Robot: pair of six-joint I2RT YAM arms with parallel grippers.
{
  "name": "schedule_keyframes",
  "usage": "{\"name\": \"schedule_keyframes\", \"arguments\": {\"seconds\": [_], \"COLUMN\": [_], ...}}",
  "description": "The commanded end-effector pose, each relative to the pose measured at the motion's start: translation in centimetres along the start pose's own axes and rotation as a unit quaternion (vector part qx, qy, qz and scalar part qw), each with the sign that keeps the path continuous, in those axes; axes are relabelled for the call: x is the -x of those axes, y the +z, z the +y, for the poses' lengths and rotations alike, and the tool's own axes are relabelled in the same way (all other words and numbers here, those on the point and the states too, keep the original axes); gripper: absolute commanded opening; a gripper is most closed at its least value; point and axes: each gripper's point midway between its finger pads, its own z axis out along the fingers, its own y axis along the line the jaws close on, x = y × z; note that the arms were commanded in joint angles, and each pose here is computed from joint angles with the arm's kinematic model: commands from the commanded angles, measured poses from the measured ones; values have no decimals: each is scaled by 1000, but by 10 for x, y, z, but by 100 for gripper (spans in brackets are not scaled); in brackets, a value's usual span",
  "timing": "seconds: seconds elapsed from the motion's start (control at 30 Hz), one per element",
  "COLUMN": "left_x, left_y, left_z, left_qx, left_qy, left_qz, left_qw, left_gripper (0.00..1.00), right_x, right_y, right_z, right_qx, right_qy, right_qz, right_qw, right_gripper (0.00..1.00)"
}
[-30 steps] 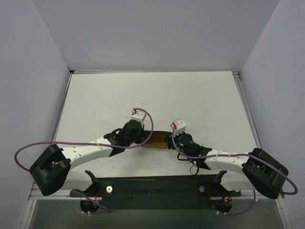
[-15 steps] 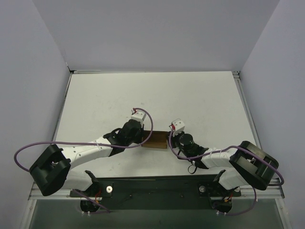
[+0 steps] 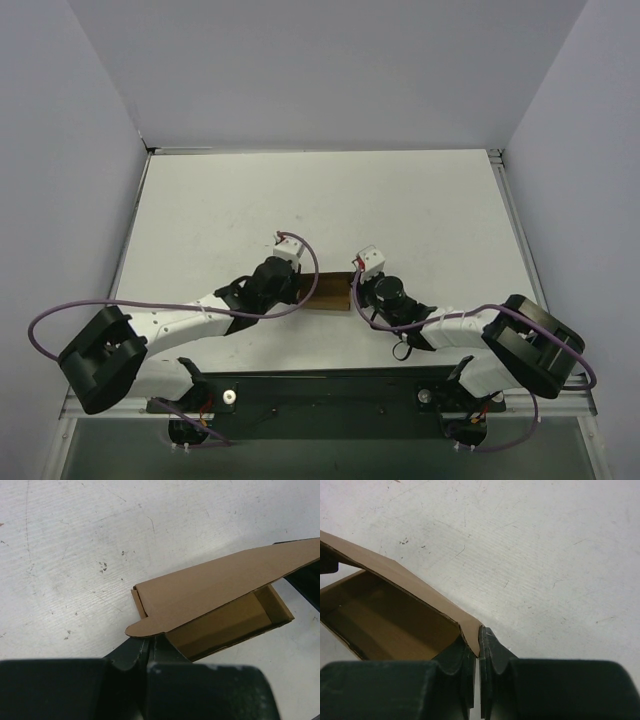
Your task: Fold the paper box
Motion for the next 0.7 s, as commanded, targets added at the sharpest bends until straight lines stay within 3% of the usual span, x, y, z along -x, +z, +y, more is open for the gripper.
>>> {"name": "schedule_keyframes", "arguments": {"seconds": [0.0,0.27,0.5,0.67], "left_x": [-13,-45,-62,-69], "left_y": [-2,3,2,-1], "left_z": [-17,-19,-16,-19], "left_qx": [-25,31,75,95], "left_qy": [21,66,90,108], "left_qz": [-16,-40,-56,-68], "left_qw": [999,996,992,987], "left_gripper": [0,0,0,0], "right_x": [35,38,42,52], "right_y": [7,8,-1,-13], "right_z": [19,30,54,57], "right_qx": [34,11,-22,-38], "right_qy": [49,134,88,105], "right_qz": [-42,-34,-44,-64], "right_qw": [997,990,995,992], "right_gripper": [0,0,0,0]}}
